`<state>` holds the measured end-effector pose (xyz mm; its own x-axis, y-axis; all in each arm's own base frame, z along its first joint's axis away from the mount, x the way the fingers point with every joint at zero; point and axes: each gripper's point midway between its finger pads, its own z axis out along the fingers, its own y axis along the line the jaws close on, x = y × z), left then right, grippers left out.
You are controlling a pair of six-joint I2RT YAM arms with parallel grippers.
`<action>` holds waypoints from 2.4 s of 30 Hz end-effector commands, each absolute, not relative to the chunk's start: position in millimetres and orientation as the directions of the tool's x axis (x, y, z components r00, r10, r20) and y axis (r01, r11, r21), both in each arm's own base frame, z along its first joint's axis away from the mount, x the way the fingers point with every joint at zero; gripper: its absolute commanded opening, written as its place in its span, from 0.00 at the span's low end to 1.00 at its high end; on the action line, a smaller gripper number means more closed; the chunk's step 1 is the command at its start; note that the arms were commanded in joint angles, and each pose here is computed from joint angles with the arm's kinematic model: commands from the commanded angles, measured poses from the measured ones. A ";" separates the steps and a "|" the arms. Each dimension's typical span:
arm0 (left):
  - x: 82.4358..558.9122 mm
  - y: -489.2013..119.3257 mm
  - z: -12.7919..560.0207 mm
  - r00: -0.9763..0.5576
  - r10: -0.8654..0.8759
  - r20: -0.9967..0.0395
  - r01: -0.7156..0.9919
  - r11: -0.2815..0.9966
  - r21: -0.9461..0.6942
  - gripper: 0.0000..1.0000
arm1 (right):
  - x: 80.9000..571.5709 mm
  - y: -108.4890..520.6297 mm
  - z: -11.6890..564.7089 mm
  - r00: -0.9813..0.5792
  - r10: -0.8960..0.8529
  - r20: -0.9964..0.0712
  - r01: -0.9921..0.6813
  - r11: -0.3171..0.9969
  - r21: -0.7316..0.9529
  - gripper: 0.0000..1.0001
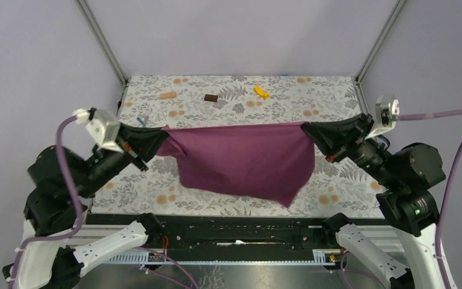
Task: Fold the napkin into a case and place the utensils inside
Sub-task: Flatten out the crumpled napkin at the center of the board, then flatten the napkin at the center of the board.
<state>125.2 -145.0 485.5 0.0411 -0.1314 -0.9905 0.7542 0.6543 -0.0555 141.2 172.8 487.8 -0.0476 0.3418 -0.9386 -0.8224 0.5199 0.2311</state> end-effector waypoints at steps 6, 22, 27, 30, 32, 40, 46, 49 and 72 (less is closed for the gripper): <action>269.0 -141.4 404.2 -0.168 0.153 -0.974 0.263 0.959 0.105 0.00 | 322.3 91.3 392.9 -0.178 0.269 -0.947 0.011 0.962 0.271 0.00; 516.5 -110.4 137.2 -0.739 0.264 -0.620 0.054 0.941 0.335 0.63 | 500.3 115.4 127.4 -0.784 -0.052 -0.618 0.004 0.996 -0.089 0.76; 488.4 -126.2 200.5 -0.603 0.177 -0.778 0.075 0.983 0.165 0.82 | 463.3 145.0 123.5 -0.825 0.039 -0.564 -0.051 0.988 0.143 0.82; 456.9 -134.0 193.1 -0.610 0.092 -0.787 0.092 0.995 0.045 0.84 | 456.1 141.1 112.5 -0.832 0.179 -0.524 0.031 0.960 0.279 0.82; 439.7 -145.6 185.5 -0.610 0.010 -0.792 0.111 0.991 -0.073 0.85 | 460.7 142.3 105.7 -0.832 0.251 -0.495 0.057 0.926 0.373 0.77; 415.2 -182.2 144.1 -0.636 -0.230 -0.737 0.122 0.913 -0.390 0.87 | 484.4 161.5 68.8 -0.854 0.283 -0.437 0.056 0.885 0.462 0.59; 445.5 -176.7 142.0 -0.581 -0.292 -0.759 0.086 0.906 -0.415 0.85 | 499.1 141.4 39.8 -0.844 0.306 -0.440 0.107 0.900 0.422 0.54; 459.2 -168.5 141.4 -0.557 -0.324 -0.765 0.062 0.902 -0.427 0.85 | 501.5 125.1 27.3 -0.840 0.327 -0.434 0.151 0.907 0.393 0.54; 553.4 -139.0 65.4 -0.533 -0.577 -0.619 -0.153 0.785 -0.600 0.87 | 565.9 80.2 -12.2 -0.848 0.378 -0.372 0.216 0.887 0.408 0.57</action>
<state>526.5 -134.3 46.7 -0.5900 -0.5183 -0.6191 -0.1805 0.8320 -0.5246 573.3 94.1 22.5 -0.8121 0.4127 -0.4124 0.1868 0.8536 0.4864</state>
